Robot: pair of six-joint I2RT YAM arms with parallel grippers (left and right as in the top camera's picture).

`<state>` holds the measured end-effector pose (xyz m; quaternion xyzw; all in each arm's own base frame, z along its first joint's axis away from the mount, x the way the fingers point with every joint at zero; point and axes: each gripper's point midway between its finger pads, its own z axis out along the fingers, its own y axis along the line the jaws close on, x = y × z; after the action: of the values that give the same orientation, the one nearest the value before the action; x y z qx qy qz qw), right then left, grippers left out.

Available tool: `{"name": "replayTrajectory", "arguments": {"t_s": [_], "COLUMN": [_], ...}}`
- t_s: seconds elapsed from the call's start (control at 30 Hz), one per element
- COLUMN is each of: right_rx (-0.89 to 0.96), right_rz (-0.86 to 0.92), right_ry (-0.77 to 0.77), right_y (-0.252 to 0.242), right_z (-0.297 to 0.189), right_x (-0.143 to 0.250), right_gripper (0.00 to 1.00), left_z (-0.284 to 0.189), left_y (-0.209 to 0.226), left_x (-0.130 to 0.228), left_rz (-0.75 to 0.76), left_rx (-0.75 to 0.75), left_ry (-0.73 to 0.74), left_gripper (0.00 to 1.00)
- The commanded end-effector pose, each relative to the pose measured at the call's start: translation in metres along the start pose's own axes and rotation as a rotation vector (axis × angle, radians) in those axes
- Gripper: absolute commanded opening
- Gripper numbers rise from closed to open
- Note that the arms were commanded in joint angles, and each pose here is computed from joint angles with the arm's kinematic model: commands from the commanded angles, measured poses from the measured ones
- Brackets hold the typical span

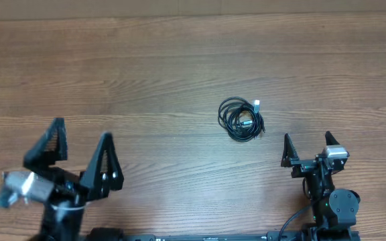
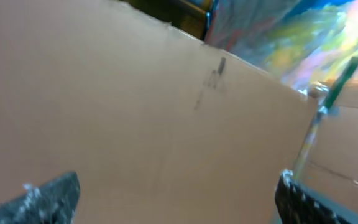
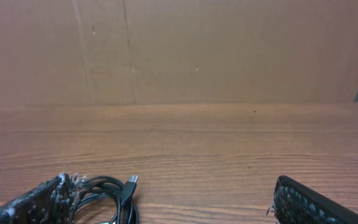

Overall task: Untangle cables
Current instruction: 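Raise the left arm and move its gripper over the black cable bundle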

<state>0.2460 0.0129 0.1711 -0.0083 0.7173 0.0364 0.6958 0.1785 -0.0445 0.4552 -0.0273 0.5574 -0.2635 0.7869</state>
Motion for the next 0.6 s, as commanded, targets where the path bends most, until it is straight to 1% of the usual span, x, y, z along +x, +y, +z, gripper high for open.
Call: {"name": "replayTrajectory", "arguments": {"t_s": [0.0, 0.1, 0.13, 0.2, 0.27, 0.33, 0.37, 0.4, 0.43, 0.47, 0.5, 0.57], "right_rx": [0.018, 0.018, 0.018, 0.018, 0.018, 0.018, 0.018, 0.018, 0.018, 0.018, 0.018, 0.018], "right_rz": [-0.004, -0.004, -0.004, -0.004, -0.004, -0.004, -0.004, -0.004, -0.004, -0.004, -0.004, -0.004], "right_ry": [-0.006, -0.006, -0.006, -0.006, -0.006, -0.006, -0.006, -0.006, -0.006, -0.006, -0.006, -0.006], "right_y": [-0.004, -0.004, -0.004, -0.004, -0.004, -0.004, -0.004, -0.004, -0.004, -0.004, -0.004, -0.004], "right_z": [0.000, 0.000, 0.000, 0.000, 0.000, 0.000, 0.000, 0.000, 0.000, 0.000, 0.000, 0.000], "right_x": [0.001, 0.001, 0.001, 0.001, 0.001, 0.001, 0.001, 0.001, 0.001, 0.001, 0.001, 0.001], "right_gripper": [1.00, 1.00, 1.00, 1.00, 1.00, 1.00, 1.00, 1.00, 1.00, 1.00, 1.00, 1.00], "left_z": [0.033, 0.054, 0.059, 0.065, 0.072, 0.078, 0.078, 0.083, 0.088, 0.091, 0.095, 0.100], "left_y": [-0.020, -0.011, -0.005, 0.003, 0.005, -0.001, -0.009, -0.017, -0.026, -0.032, -0.031, -0.024], "left_x": [-0.008, 0.004, 0.014, 0.030, 0.046, 0.061, 0.070, 0.077, 0.082, 0.087, 0.095, 0.114], "left_rz": [0.078, 0.074, 0.055, 0.005, -0.051, -0.137, -0.189, -0.226, -0.240, -0.247, -0.255, -0.268], "left_rx": [0.051, -0.017, -0.053, -0.108, -0.118, -0.084, -0.041, 0.018, 0.103, 0.157, 0.164, 0.092], "left_ry": [0.202, 0.418, 0.521, 0.673, 0.802, 0.906, 0.965, 0.999, 1.022, 1.040, 1.063, 1.114], "left_gripper": [1.00, 1.00, 1.00, 1.00, 1.00, 1.00, 0.99, 1.00, 1.00, 1.00, 1.00, 1.00]}}
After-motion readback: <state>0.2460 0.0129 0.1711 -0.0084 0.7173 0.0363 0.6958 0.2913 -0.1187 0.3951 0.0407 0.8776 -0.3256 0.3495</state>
